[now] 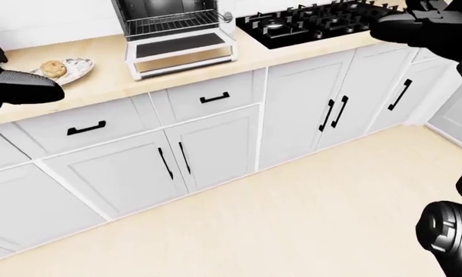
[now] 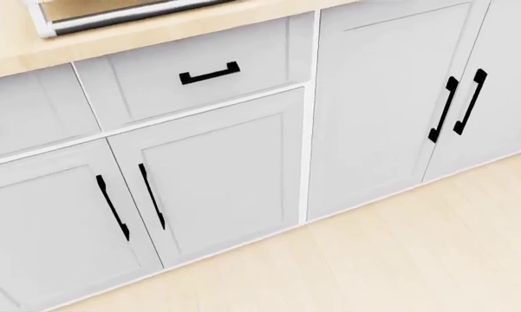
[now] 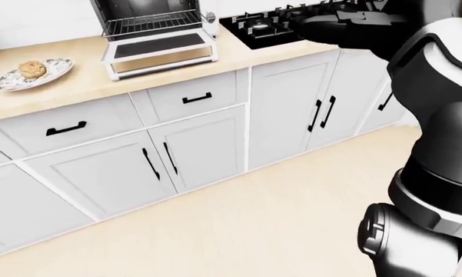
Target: Place the scone on the rack of the toaster oven.
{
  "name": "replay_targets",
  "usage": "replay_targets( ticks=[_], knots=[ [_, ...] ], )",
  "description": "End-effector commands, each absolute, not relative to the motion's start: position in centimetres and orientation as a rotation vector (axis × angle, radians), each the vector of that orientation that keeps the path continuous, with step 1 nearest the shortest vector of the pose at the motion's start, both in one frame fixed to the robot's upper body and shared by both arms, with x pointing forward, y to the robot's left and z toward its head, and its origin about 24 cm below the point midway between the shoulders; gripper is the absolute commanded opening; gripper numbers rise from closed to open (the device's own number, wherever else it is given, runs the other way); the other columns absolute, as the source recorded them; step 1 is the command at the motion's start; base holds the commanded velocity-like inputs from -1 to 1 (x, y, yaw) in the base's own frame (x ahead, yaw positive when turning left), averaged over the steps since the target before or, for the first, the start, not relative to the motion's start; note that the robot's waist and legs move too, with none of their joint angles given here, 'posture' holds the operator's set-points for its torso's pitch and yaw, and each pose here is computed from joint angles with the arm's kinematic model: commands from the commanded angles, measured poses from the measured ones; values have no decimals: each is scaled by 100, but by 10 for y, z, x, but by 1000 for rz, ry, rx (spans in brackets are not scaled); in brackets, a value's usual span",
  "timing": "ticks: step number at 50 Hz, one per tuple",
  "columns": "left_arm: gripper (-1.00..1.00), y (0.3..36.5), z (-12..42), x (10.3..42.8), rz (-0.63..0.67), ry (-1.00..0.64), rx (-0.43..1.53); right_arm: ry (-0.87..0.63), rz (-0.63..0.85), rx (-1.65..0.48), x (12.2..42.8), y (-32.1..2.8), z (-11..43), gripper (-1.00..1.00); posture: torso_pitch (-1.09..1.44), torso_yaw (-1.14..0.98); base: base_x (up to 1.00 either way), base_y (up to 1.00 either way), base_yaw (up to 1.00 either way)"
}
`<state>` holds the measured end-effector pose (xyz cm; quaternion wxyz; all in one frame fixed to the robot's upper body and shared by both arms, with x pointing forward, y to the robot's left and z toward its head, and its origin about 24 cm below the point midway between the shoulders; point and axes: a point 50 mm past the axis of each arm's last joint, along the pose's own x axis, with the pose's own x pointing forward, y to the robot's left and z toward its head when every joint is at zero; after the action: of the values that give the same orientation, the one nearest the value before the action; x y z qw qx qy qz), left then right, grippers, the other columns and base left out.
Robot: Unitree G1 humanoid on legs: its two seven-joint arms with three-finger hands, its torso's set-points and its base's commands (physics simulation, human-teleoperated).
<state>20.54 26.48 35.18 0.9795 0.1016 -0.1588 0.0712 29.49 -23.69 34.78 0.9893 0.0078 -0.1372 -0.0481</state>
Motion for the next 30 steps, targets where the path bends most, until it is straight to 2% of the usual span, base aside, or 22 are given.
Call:
replay_targets(
  ticks=[1,15,22,30],
  knots=[
    [100,269,367,196,188,-408,205,-374,-72,9,286,-232,364,100,0,0,0,12,0],
    [100,269,368,195,189,-410,207,-375,-58,0,284,-229,365,100,0,0,0,11,0],
    [100,269,368,195,190,-411,207,-336,-179,30,294,-241,366,100,0,0,0,3,0],
    [100,269,367,195,189,-409,207,-328,-141,66,293,-242,363,100,0,0,0,0,12]
  ],
)
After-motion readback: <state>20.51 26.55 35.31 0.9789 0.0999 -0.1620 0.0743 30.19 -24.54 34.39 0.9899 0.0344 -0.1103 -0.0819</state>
